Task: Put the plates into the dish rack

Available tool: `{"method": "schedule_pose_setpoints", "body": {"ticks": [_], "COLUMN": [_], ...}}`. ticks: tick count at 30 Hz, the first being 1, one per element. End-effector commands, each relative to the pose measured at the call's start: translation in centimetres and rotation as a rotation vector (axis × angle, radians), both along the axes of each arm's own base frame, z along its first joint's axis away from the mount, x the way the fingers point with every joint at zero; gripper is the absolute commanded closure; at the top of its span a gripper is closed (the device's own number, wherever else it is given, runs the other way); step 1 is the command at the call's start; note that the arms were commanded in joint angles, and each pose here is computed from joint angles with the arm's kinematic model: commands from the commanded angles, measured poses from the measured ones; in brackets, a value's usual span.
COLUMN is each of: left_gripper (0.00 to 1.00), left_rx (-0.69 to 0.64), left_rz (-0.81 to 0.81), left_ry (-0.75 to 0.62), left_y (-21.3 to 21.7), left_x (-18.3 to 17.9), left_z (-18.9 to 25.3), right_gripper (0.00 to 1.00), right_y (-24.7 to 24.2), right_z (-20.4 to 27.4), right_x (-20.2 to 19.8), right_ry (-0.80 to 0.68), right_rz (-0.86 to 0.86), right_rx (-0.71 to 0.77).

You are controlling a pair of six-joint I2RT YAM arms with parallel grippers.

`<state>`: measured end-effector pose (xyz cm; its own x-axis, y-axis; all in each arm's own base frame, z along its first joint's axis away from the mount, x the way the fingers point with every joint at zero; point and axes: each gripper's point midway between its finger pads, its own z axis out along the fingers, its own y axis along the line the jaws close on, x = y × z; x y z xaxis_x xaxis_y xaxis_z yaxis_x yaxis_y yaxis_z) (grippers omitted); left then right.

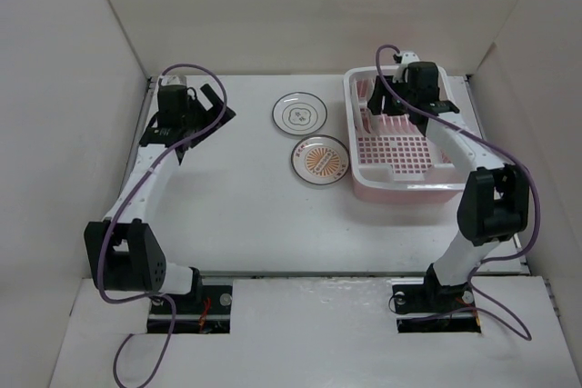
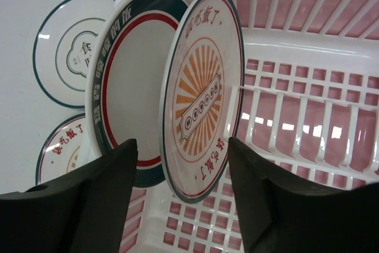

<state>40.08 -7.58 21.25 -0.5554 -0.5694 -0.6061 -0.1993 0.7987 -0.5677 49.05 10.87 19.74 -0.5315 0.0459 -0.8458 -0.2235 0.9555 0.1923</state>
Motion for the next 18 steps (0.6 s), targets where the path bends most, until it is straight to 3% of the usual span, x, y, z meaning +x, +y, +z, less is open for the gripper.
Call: {"method": "schedule_pose_setpoints", "body": {"ticks": [1, 3, 4, 10, 15, 18], "left_gripper": [0.0, 0.0, 0.0, 0.0, 0.0, 0.0], "left_rx": [-0.005, -0.025, -0.042, -0.189, -0.276, -0.308], "left_rz": [-0.027, -0.041, -0.066, -0.17, -0.212, -0.237], "left_ry": [-0.069, -0.046, -0.074, -0.044, 0.003, -0.007], "left_y": [-0.4, -0.8, -1.3, -4.7, -7.4, -9.2], "left_x": [1.7, 1.9, 2.5, 4.9, 7.8, 9.6], "left_z": [0.8, -0.5, -0.1, -4.3, -8.6, -8.8], "right_gripper": [0.3, 0.15, 0.0, 0.0, 0.0, 0.0], "right_y": [-1.7, -2.4, -3.1, -3.9, -0.1, 1.3], "right_z": [7.1, 9.6, 10.6, 16.2, 18.9, 20.4], "right_x": [0.5, 0.0, -0.1, -2.7, -5.8, -7.8], "right_ry": [-0.16, -0.195, -0.214, -0.326, -0.358, -0.394], "right_rz": [-0.063, -0.095, -0.134, -0.211, 0.012, 0.071], "right_rx": [0.004, -0.005, -0.02, 0.1, 0.197, 0.193]}}
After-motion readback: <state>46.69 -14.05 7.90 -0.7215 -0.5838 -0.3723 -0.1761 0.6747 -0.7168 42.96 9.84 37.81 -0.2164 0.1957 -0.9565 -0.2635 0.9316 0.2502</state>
